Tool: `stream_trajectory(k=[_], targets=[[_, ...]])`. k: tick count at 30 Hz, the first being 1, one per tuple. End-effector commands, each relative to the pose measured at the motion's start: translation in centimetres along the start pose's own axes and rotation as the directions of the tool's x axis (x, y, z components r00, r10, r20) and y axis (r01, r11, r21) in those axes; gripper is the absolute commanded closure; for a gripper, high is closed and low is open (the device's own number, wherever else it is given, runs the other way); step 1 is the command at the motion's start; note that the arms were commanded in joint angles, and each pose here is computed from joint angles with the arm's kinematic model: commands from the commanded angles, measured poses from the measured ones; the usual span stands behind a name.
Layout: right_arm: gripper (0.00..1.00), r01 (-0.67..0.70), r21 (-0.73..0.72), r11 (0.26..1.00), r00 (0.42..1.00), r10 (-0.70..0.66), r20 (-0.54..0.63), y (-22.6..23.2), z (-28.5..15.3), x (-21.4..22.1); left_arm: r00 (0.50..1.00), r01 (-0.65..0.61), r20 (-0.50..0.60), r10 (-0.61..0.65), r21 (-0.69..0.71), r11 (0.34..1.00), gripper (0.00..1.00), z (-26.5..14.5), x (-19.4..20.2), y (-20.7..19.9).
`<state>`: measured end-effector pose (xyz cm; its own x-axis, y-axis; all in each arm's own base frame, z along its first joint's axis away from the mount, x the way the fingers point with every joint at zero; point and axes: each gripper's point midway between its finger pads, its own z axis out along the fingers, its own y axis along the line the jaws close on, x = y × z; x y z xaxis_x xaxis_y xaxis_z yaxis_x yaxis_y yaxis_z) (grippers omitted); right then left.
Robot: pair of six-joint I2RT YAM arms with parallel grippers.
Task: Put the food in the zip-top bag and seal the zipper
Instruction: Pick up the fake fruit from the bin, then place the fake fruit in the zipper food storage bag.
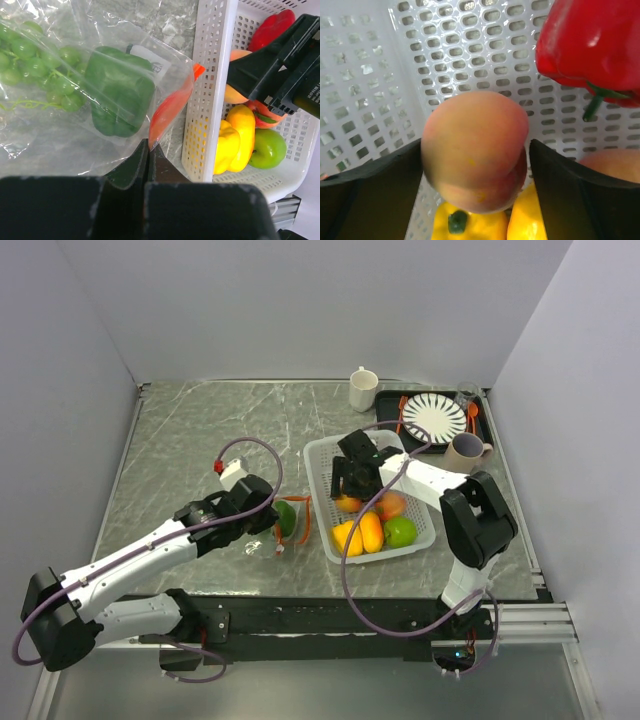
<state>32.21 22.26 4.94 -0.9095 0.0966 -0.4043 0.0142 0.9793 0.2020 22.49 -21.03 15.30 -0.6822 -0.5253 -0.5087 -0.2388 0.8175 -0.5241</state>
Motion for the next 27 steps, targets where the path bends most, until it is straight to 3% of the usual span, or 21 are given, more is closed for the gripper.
stream_trajectory(k=[1,4,8,13,20,27], targets=[[0.36,-0.02,-0.059,0.998,0.999,0.022,0.034,1.4,-0.7,-1.2,1.0,-0.003,0.021,0.003,0.031,1.0,0.99,-0.4,-0.8,-1.2],[0.54,-0.024,-0.061,0.998,0.998,0.028,0.059,1.2,-1.2,-1.4,1.0,-0.004,0.02,0.003,0.031,1.0,0.99,-0.3,-0.8,-1.3],[0.67,-0.025,-0.071,0.997,0.994,0.033,0.106,1.1,-2.9,-2.1,1.0,-0.003,0.023,0.003,0.035,0.999,0.99,-0.3,-0.9,-1.3],[0.72,-0.036,-0.16,0.986,0.98,0.066,0.186,1.8,-6.6,-2.9,1.0,-0.004,0.027,0.003,0.036,0.999,0.99,-0.4,-1.0,-1.4],[0.73,-0.05,-0.28,0.959,0.973,0.11,0.204,3.1,-9.6,-2.5,1.0,-0.007,0.031,0.006,0.037,0.999,0.99,-0.4,-1.2,-1.6],[0.78,-0.007,-0.505,0.863,0.976,0.115,0.183,7.3,-13.9,0.0,0.998,-0.004,0.057,0.0,0.065,0.998,0.99,-1.1,-2.3,-2.9]])
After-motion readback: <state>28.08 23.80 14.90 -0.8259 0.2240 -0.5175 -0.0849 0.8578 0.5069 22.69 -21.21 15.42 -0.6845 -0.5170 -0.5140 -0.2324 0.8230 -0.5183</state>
